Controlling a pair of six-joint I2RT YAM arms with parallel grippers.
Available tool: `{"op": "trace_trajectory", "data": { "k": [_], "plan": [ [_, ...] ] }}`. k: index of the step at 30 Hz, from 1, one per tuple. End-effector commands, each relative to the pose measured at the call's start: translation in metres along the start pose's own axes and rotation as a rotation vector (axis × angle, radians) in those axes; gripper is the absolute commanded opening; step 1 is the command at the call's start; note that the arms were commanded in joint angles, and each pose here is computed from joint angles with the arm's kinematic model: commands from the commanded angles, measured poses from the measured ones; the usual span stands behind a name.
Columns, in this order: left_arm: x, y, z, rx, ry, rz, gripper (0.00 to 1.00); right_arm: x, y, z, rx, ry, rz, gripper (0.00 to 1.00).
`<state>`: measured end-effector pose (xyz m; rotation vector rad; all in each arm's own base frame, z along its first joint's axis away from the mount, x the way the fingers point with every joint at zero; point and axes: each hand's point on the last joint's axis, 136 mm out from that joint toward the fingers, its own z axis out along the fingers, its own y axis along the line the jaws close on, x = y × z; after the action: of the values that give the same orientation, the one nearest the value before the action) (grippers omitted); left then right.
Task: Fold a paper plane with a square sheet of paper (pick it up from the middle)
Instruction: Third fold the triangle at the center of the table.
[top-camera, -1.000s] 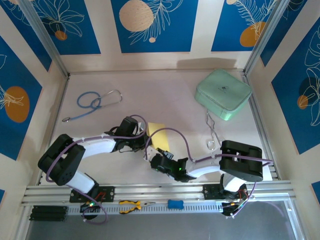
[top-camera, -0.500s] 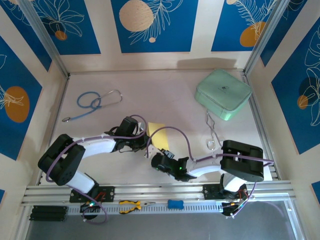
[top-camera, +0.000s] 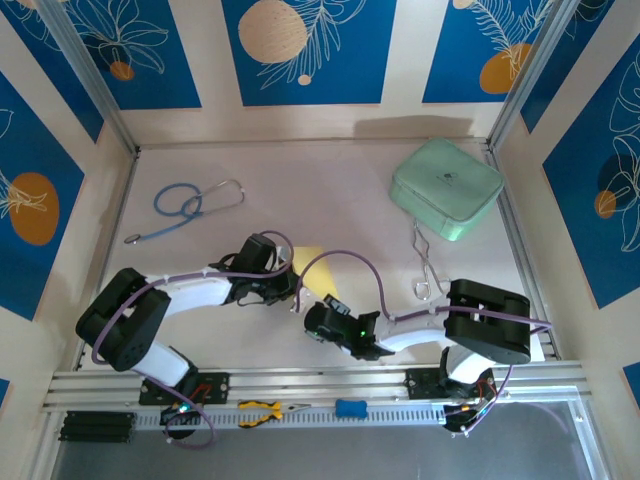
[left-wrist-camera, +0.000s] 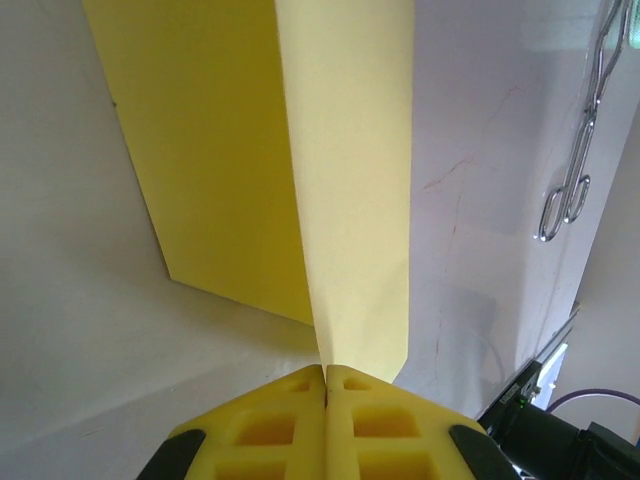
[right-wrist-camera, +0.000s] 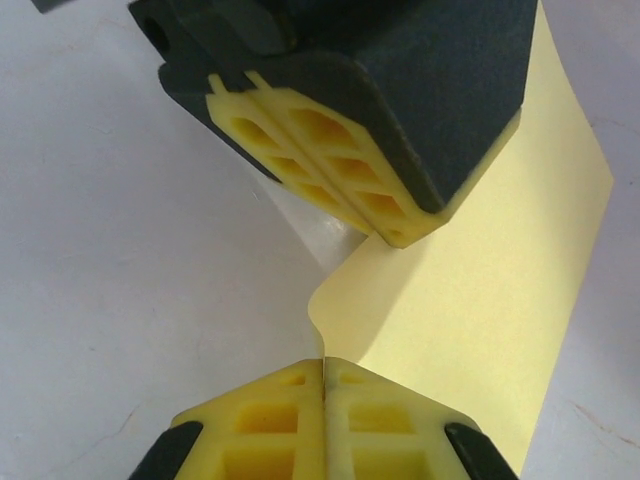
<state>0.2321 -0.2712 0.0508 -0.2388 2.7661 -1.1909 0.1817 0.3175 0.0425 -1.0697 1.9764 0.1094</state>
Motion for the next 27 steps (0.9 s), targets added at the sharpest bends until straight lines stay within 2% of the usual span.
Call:
{"op": "trace_trajectory", "data": {
  "k": [1, 6, 10, 15, 22, 27],
  "plan": [
    [-0.006, 0.003, -0.007, -0.034, -0.032, 0.023, 0.17, -0.006, 0.001, -0.004, -0.033, 0.0, 0.052, 0.05],
    [-0.017, 0.005, -0.027, -0.104, -0.085, 0.061, 0.47, -0.006, 0.013, -0.008, -0.177, 0.02, 0.145, 0.04],
    [-0.032, -0.008, -0.044, -0.07, -0.118, 0.063, 0.52, -0.007, 0.023, -0.013, -0.339, 0.063, 0.274, 0.04],
    [-0.05, -0.027, -0.048, -0.026, -0.108, 0.091, 0.5, -0.017, 0.028, -0.022, -0.491, 0.07, 0.401, 0.03],
    [-0.069, -0.052, -0.021, 0.034, -0.012, 0.147, 0.32, -0.022, 0.019, -0.02, -0.569, 0.1, 0.556, 0.03],
    [-0.077, -0.053, 0.001, 0.042, 0.051, 0.172, 0.25, -0.024, 0.015, -0.014, -0.593, 0.116, 0.622, 0.03]
  ]
}}
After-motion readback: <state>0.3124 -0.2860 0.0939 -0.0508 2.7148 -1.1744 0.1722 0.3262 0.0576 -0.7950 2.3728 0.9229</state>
